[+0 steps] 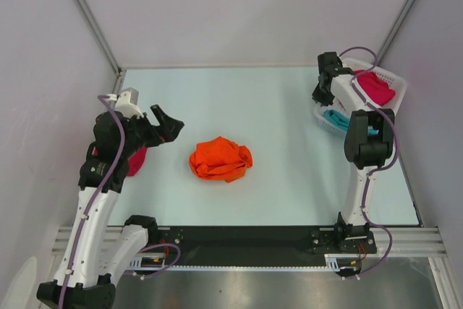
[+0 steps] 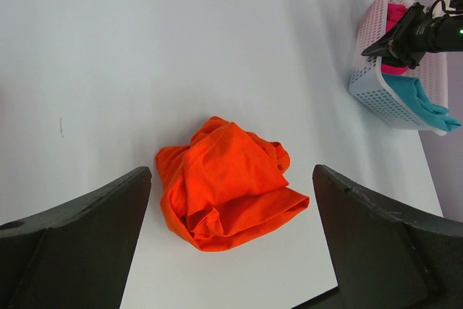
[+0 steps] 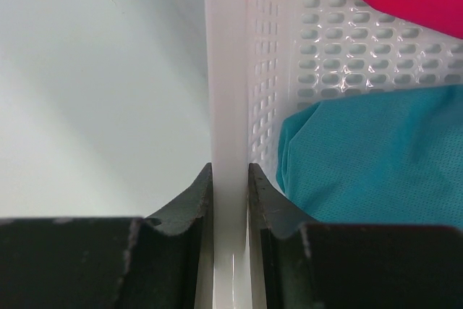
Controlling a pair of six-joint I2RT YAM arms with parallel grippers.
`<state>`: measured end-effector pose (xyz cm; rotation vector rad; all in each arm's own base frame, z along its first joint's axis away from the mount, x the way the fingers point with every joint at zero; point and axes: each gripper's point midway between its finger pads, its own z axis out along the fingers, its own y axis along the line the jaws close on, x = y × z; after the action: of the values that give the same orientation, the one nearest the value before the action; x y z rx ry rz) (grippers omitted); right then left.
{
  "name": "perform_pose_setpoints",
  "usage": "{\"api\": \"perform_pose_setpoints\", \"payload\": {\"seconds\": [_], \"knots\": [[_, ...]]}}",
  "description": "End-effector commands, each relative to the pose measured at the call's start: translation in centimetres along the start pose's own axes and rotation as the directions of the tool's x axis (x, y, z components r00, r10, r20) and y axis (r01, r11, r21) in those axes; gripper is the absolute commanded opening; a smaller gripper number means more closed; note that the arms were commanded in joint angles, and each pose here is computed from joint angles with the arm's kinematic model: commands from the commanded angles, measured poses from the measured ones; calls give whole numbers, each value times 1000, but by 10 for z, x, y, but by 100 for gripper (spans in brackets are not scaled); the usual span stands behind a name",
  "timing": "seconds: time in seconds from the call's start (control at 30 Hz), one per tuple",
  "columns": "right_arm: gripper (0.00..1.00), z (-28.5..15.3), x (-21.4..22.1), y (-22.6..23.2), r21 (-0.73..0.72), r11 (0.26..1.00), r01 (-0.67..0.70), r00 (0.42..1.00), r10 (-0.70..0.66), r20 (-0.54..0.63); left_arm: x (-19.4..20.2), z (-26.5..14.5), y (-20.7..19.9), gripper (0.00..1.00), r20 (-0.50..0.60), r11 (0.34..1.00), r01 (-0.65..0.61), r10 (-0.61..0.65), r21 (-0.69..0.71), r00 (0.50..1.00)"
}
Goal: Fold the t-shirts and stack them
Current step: Move the tshirt to the center of the board
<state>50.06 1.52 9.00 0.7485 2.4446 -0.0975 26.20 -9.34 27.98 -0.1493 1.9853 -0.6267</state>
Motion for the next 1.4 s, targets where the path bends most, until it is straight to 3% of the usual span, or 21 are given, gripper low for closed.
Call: {"api": "perform_pose_setpoints", "payload": {"seconds": [0.0,0.2,0.4,0.53,0.73,0.87,1.0,1.17,1.37], "knots": [[0,26,-7,-36,120,989,-81,997,81,3,-4,-3,-6,99,28,999,-4,3,40,1000],[0,29,-18,-77,237,963,-128,992,127,18,-2,-6,-9,100,26,998,-20,18,57,999],[0,28,-5,-71,177,976,-123,991,132,-37,5,-6,-12,100,4,996,-10,10,86,1000],[33,15,16,-43,109,994,-26,998,33,-60,7,-3,-15,99,0,994,-6,6,108,1000],[45,-42,-14,0,0,1000,32,996,-31,82,12,0,-16,100,-20,992,-8,11,126,1000],[47,-96,-56,30,-37,997,61,977,-52,208,11,-1,-18,100,-17,991,-8,10,136,1000],[48,-142,-65,49,-88,991,96,961,-69,268,12,-2,-18,100,-15,990,-8,10,142,1000],[48,-177,-42,48,-121,988,93,961,-58,269,16,-2,-15,100,-16,991,-17,19,134,1000],[47,-175,36,12,-177,983,50,982,-16,186,18,-3,-15,100,-18,990,-21,24,140,1000]]}}
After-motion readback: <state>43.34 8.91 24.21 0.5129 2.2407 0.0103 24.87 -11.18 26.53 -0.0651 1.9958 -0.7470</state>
